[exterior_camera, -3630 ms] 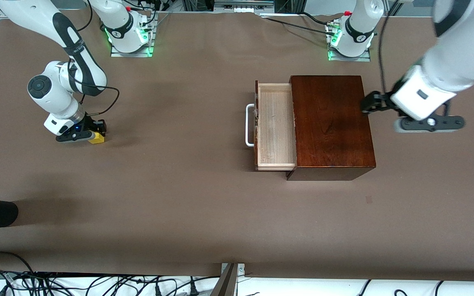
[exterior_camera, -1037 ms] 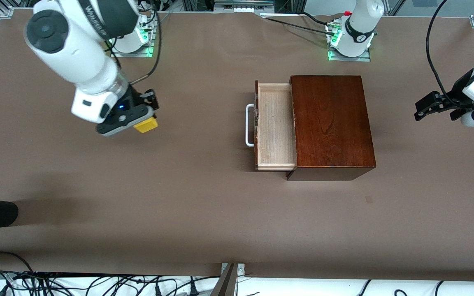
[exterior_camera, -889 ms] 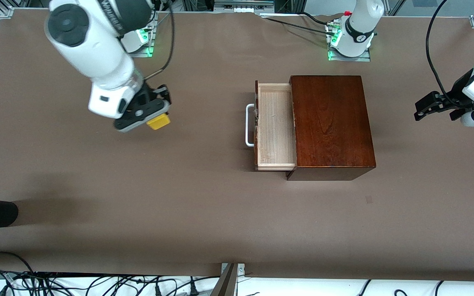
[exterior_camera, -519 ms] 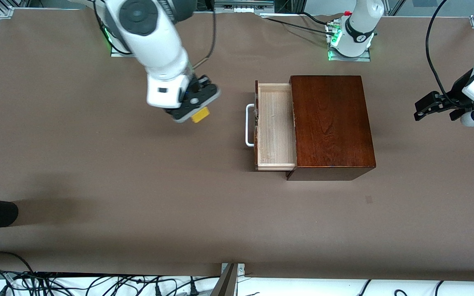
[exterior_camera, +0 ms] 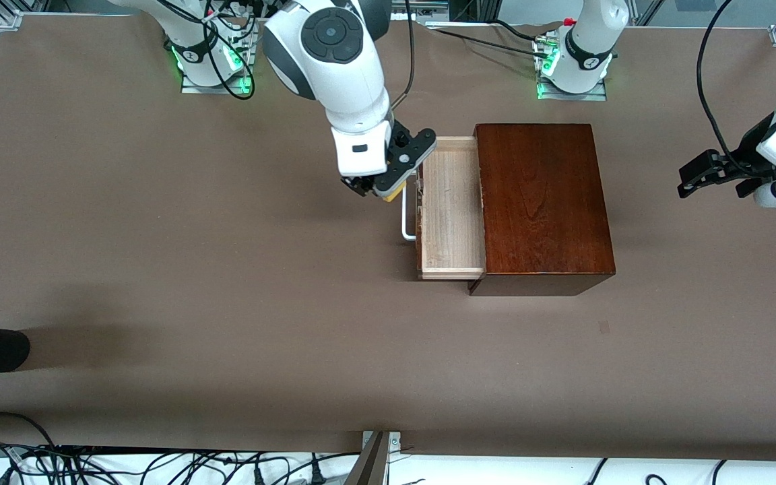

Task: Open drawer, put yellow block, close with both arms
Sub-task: 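Grasp the yellow cube with the right gripper and carry it over the drawer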

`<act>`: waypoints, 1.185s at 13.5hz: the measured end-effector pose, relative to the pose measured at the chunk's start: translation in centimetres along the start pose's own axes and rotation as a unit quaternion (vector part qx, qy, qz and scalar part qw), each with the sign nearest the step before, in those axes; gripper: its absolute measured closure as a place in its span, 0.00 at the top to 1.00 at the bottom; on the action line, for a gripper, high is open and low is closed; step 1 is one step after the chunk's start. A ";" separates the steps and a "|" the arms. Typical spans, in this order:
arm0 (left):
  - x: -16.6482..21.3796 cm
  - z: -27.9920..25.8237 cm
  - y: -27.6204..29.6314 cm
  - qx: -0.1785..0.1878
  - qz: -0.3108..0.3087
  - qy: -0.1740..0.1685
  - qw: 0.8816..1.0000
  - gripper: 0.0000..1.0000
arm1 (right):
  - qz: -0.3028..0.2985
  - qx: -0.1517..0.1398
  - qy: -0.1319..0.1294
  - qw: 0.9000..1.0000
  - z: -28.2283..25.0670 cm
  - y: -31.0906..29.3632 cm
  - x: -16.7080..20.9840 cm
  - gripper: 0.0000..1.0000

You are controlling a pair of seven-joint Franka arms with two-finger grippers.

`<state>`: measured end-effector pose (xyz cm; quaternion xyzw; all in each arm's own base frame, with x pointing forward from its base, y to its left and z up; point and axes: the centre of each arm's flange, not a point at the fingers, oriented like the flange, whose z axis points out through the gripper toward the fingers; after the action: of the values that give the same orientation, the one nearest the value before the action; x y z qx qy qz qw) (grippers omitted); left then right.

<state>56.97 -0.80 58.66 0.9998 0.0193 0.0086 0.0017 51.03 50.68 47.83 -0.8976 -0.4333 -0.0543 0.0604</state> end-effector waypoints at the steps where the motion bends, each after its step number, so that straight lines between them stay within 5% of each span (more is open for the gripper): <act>1: 0.0 0.0 0.0 0.000 0.000 0.000 1.000 1.00 | -0.029 -0.001 0.006 1.000 0.4 -0.4 0.4 0.56; 7: 0.0 0.0 0.0 0.000 0.000 0.000 1.000 1.00 | -0.131 -0.013 0.011 0.991 4.3 -5.0 3.7 0.56; 16: 0.0 0.0 0.0 0.000 0.000 0.000 1.000 1.00 | -0.277 -0.053 0.002 0.959 10.1 -9.1 5.2 0.56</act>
<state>56.98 -0.80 58.66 0.9998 0.0192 0.0087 0.0017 47.55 61.90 39.19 -0.7439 -0.6616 -0.0937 -0.0040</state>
